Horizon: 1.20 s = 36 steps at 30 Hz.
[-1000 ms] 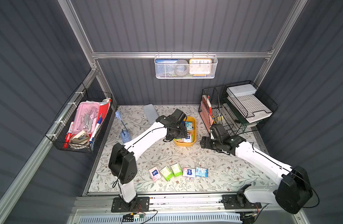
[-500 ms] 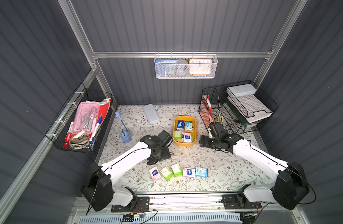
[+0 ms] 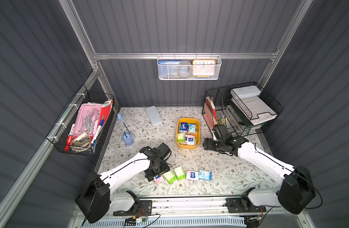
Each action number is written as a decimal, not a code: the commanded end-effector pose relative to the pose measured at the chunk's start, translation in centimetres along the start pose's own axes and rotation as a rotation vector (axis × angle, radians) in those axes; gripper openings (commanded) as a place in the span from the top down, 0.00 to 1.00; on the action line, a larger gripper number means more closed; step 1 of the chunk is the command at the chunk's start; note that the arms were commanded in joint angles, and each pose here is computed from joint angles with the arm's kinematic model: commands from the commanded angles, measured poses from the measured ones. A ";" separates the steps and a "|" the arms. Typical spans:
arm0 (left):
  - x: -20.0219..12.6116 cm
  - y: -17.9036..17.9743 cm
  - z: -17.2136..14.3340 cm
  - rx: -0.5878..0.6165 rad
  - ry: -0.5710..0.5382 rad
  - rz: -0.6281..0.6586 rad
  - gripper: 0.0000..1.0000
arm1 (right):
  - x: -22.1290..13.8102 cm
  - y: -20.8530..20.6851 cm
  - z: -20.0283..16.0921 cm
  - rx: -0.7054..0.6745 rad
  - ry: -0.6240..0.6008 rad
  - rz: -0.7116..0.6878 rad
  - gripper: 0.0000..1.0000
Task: Put the pocket tissues into the storage box
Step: Pick up the pocket tissues from the center of the board.
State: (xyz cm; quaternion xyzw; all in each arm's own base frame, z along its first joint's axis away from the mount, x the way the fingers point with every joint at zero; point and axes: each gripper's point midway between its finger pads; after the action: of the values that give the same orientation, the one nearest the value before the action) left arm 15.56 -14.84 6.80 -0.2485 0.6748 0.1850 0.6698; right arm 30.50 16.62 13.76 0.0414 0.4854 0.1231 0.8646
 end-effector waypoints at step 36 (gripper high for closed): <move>4.1 1.0 1.7 0.012 0.079 0.000 0.58 | -1.6 -0.5 0.3 0.000 -0.012 -0.022 0.16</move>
State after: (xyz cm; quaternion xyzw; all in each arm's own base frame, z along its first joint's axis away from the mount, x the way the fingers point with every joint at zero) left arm 15.61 -13.31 1.69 -0.2521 0.7113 0.1822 0.6304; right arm 29.59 15.68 14.26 0.0317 0.4888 0.1131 0.8644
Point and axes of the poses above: each gripper's point midway between its finger pads, its own x axis out along the fingers, its own y axis along the line the jaws close on, z = x × y, and after that the axes turned 11 degrees about -x, right-handed
